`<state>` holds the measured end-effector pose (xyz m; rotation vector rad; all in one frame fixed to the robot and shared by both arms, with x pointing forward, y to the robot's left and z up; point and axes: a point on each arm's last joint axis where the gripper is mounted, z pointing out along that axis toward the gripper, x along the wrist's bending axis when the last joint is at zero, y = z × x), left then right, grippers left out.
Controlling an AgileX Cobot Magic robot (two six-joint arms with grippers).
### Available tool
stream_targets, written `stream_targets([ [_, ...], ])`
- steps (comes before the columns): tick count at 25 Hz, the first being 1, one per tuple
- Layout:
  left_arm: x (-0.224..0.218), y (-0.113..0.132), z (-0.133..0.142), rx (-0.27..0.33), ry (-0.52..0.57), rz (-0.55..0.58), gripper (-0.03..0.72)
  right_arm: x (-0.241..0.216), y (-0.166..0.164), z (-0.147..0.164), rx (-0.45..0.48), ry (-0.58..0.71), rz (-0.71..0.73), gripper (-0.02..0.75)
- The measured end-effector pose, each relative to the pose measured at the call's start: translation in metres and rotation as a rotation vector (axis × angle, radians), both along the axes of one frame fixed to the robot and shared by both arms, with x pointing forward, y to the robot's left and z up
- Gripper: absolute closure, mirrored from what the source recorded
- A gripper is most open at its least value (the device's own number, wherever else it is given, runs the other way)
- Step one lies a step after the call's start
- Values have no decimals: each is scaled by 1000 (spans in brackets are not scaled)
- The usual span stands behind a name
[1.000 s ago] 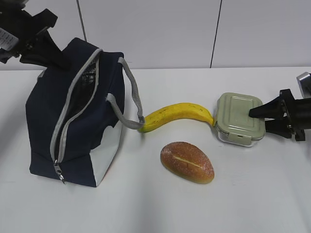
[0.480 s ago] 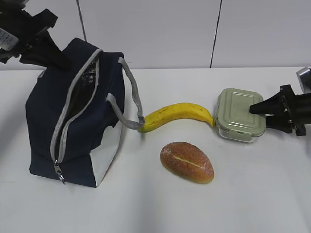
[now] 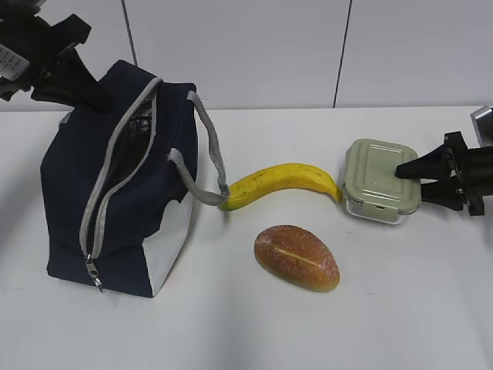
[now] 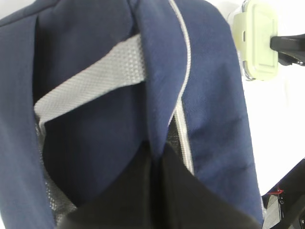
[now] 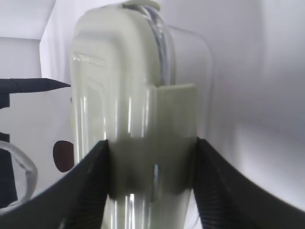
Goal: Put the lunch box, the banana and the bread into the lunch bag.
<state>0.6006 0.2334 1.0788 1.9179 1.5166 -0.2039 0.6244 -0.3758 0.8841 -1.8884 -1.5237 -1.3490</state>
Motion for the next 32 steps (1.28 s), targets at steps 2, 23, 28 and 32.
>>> stream_targets([
  [2, 0, 0, 0, 0, 0, 0, 688, 0, 0, 2, 1, 1, -4, 363],
  [23, 1, -5, 4, -80, 3, 15, 688, 4, 97, 153, -22, -55, 143, 363],
  [28, 1, -6, 5, -93, 3, 18, 688, 5, 140, 193, 7, -91, 215, 363],
  [32, 1, -7, 6, -106, 3, 20, 688, -1, 182, 206, 30, -88, 299, 363],
])
